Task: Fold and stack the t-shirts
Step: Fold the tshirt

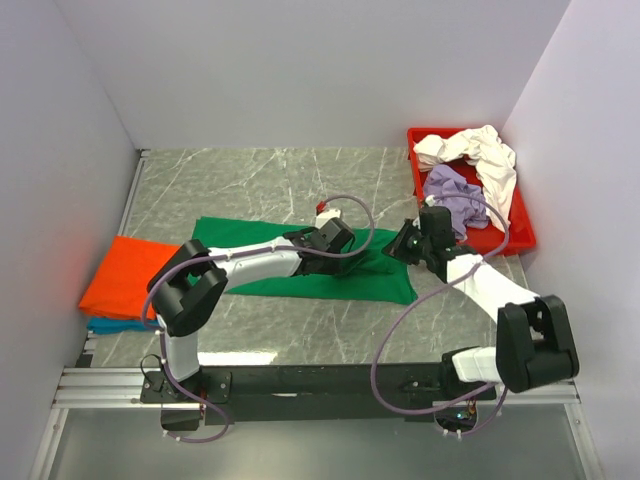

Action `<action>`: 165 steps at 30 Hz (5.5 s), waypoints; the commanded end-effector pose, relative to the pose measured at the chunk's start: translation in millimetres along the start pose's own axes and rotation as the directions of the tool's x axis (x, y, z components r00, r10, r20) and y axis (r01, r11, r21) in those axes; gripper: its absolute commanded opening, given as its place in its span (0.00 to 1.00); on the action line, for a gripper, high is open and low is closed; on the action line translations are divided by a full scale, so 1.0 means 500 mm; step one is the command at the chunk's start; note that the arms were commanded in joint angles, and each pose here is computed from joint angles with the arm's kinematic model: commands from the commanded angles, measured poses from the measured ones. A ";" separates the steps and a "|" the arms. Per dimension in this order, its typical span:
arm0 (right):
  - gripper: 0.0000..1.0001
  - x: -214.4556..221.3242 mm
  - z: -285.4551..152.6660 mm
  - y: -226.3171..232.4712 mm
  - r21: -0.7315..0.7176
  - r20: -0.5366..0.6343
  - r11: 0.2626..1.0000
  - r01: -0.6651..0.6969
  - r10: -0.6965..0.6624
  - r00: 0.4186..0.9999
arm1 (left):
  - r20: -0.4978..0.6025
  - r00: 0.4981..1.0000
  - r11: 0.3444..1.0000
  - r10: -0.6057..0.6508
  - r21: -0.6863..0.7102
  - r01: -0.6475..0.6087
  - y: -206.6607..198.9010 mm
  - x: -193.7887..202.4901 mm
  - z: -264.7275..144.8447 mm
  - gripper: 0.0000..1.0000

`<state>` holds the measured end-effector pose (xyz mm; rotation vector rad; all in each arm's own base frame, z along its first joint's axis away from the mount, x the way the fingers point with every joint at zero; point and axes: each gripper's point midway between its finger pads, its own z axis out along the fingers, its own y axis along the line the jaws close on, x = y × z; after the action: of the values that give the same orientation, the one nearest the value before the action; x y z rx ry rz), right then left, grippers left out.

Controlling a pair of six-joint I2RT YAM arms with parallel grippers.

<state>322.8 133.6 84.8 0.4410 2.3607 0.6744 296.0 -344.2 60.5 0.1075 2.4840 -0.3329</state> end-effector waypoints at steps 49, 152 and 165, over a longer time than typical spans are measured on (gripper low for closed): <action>0.30 0.093 -0.087 -0.003 0.005 0.032 0.995 0.101 -0.101 0.994 | -0.047 0.998 0.987 -0.034 0.153 0.041 -0.019 0.017 -0.009 0.36; 0.53 0.118 0.103 -0.044 0.353 -0.186 0.902 0.246 -0.190 0.964 | -0.017 0.909 0.877 -0.417 -0.271 0.397 0.364 0.113 -0.025 0.03; 0.52 0.016 0.228 0.015 0.409 -0.315 0.801 0.436 -0.325 0.892 | -0.089 0.839 0.839 -0.536 -0.167 0.518 0.246 0.234 -0.079 0.10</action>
<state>382.8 190.1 19.2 0.1441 2.6686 0.0400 249.4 -206.6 19.2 -0.5868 2.4820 -0.3716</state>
